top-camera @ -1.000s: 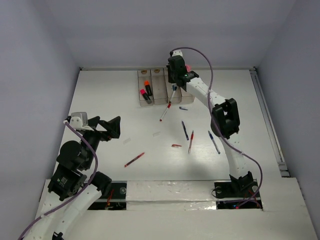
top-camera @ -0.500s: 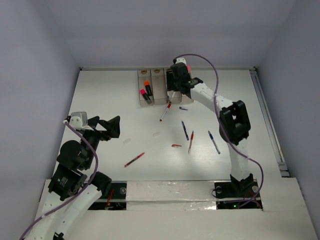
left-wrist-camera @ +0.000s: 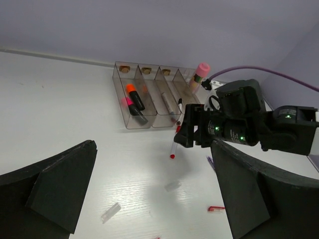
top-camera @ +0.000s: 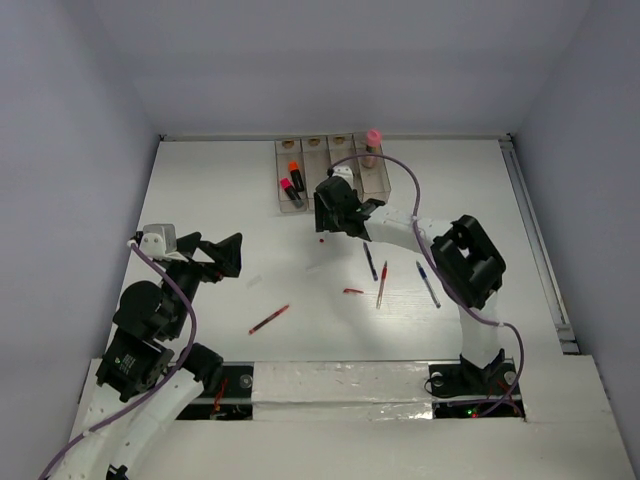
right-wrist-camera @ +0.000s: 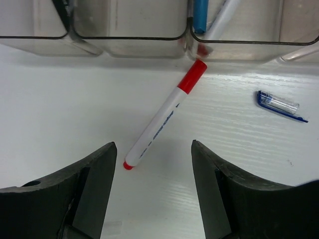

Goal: Sort the stationery into containers
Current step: Pick up the pen from the center of the board.

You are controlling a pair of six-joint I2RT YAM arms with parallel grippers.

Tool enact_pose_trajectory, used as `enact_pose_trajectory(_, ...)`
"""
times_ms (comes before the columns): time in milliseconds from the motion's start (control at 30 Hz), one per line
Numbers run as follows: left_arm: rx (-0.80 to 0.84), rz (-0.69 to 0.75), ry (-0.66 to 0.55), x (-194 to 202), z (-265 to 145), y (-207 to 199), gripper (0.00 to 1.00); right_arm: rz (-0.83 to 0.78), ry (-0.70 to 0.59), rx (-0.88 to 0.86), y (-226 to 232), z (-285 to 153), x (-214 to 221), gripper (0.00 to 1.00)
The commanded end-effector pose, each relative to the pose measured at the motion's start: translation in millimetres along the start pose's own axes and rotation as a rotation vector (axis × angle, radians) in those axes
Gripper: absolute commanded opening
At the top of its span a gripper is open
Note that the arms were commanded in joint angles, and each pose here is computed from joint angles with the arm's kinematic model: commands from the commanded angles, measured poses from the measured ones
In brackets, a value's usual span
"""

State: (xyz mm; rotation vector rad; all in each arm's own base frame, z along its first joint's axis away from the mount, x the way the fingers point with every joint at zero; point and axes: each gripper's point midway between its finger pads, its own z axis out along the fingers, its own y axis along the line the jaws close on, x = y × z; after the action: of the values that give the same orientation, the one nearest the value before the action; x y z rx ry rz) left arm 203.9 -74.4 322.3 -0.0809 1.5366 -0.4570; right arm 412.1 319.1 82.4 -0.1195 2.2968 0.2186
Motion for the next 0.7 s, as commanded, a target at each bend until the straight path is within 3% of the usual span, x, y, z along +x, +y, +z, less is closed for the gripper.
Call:
enact_pose_trajectory(0, 0.017, -0.01, -0.039, -9.0, 0.1, -3.4, 0.99, 0.081, -0.074, 0.04, -0.3, 13.4, -18.6, 0.67)
enact_pose_trajectory(167, 0.027, -0.009, -0.041, -9.6, 0.1, -5.3, 0.99, 0.095, -0.057, 0.074, -0.1, 32.3, -10.7, 0.62)
enact_pose_trajectory(333, 0.031, -0.01, -0.042, -10.1, -0.2, -5.9, 0.99, 0.081, -0.035, 0.124, -4.8, 50.4, 0.5, 0.52)
enact_pose_trajectory(500, 0.033, -0.011, -0.043, -10.4, 0.2, -6.4, 0.99, 0.062, -0.017, 0.165, -17.6, 43.1, 9.1, 0.34)
enact_pose_trajectory(667, 0.033, -0.009, -0.043, -10.4, 0.2, -6.4, 0.99, 0.043, 0.017, 0.174, -30.0, 30.6, 26.3, 0.28)
